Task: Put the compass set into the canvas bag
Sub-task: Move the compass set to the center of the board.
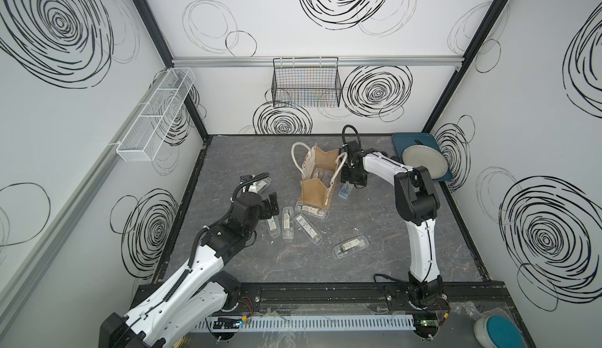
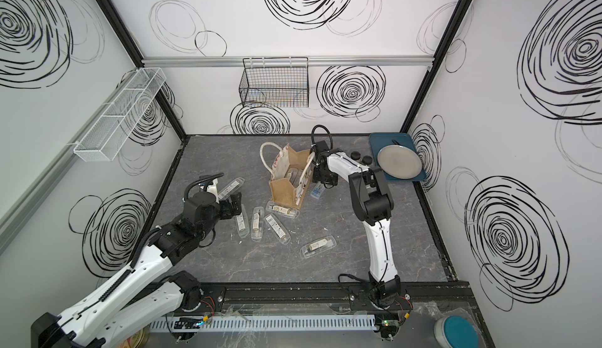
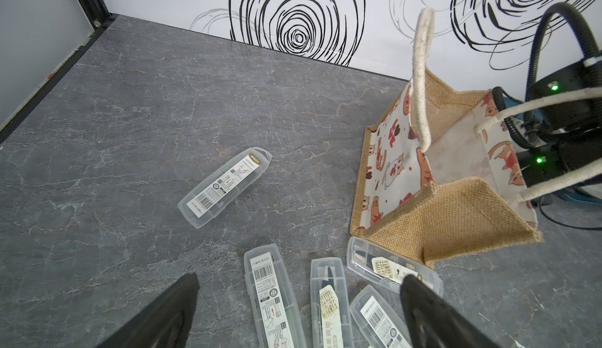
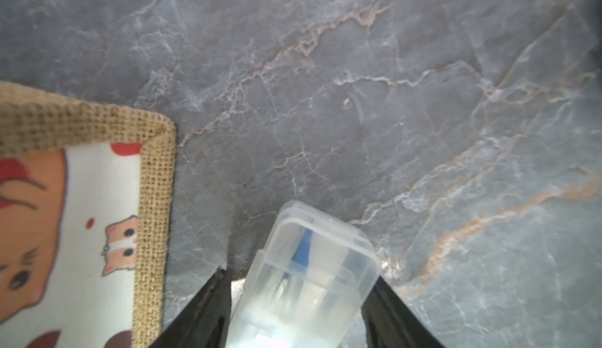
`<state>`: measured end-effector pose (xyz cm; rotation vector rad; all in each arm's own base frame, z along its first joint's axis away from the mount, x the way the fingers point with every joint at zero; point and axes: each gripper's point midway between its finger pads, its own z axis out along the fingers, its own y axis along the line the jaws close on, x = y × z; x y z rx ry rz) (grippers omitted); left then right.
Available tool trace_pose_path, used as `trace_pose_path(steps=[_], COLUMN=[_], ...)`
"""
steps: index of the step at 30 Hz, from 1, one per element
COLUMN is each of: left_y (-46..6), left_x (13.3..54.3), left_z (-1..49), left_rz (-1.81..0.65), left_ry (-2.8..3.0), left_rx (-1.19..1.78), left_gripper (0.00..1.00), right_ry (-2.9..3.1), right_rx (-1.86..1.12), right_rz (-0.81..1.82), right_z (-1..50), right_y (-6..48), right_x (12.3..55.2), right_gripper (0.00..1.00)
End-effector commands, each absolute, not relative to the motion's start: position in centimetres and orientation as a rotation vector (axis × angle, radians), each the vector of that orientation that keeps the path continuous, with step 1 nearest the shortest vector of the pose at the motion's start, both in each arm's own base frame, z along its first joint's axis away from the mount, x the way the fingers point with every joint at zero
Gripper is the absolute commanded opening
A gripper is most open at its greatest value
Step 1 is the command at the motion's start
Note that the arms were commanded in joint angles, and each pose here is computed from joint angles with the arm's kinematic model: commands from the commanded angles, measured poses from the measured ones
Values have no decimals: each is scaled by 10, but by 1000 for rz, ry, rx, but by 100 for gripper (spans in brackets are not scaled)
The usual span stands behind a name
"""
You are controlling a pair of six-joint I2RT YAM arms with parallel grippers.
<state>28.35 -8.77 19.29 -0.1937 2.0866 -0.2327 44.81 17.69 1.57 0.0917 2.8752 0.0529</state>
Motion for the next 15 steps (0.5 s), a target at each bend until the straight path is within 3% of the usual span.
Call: trace_pose_path(steps=[1, 5, 11, 15], left_y=[-81, -82, -83, -83], left_x=[284, 285, 285, 286], left_z=[193, 193, 192, 191], left_rz=[-212, -213, -219, -219], left_ry=[2073, 2075, 2076, 2078], left_rx=[-218, -217, -220, -217], left_gripper=[99, 99, 99, 99], right_ry=[3098, 3108, 3107, 3113], right_rx=[-10, -61, 42, 62], right_rz=[-39, -77, 31, 106], right_z=[-33, -32, -23, -21], right_y=[168, 157, 165, 181], right_x=[401, 398, 394, 386], right_gripper=[63, 62, 76, 79])
